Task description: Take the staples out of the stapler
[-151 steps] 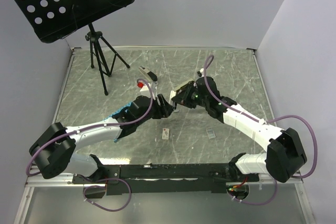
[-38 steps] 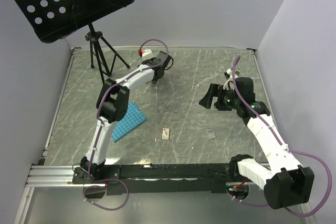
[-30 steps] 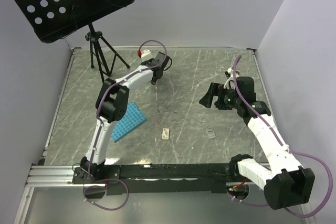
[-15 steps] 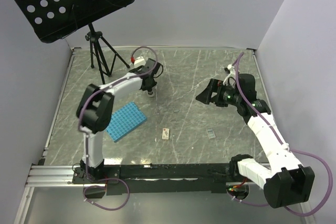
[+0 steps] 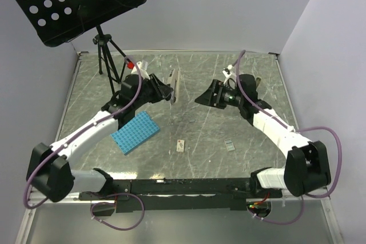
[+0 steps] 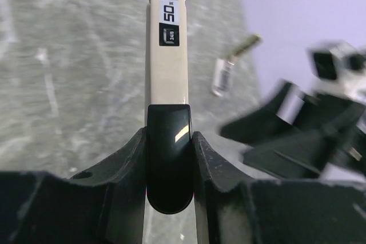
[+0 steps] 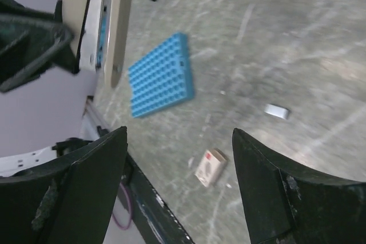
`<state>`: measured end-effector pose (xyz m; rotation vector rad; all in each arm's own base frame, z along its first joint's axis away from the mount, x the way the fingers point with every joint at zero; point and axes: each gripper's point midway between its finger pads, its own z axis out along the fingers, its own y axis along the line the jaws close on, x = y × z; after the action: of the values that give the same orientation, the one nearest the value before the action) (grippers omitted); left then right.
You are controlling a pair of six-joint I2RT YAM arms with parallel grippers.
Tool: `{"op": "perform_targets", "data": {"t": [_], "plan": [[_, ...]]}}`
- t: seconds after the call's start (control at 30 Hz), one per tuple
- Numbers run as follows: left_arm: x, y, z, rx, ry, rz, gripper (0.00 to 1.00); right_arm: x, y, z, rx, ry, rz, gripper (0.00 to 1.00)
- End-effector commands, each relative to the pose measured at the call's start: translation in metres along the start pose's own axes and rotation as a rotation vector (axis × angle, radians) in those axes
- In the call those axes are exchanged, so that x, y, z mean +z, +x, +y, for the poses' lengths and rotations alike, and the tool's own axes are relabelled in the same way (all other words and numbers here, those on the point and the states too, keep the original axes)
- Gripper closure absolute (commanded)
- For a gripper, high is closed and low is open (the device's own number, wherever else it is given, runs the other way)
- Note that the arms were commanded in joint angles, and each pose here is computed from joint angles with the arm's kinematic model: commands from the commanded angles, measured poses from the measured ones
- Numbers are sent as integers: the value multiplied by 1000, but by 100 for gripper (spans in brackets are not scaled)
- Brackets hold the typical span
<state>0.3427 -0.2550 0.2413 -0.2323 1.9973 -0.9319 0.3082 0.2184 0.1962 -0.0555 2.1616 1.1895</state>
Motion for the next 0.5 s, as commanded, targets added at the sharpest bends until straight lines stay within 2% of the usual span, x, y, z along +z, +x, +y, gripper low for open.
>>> {"op": "perform_targets", "data": {"t": [0.0, 0.2, 0.37, 0.47], "plan": [[-30, -10, -68, 41, 331, -51, 99, 15, -24, 54, -49, -175, -44, 19], [-44, -2, -72, 72, 380, -75, 99, 23, -19, 64, -39, -158, -48, 15], [-45, 1, -76, 72, 406, -75, 99, 33, -9, 71, -41, -153, -15, 20], [-45, 3, -81, 66, 430, -73, 99, 37, -1, 62, -26, -89, -8, 23]]}}
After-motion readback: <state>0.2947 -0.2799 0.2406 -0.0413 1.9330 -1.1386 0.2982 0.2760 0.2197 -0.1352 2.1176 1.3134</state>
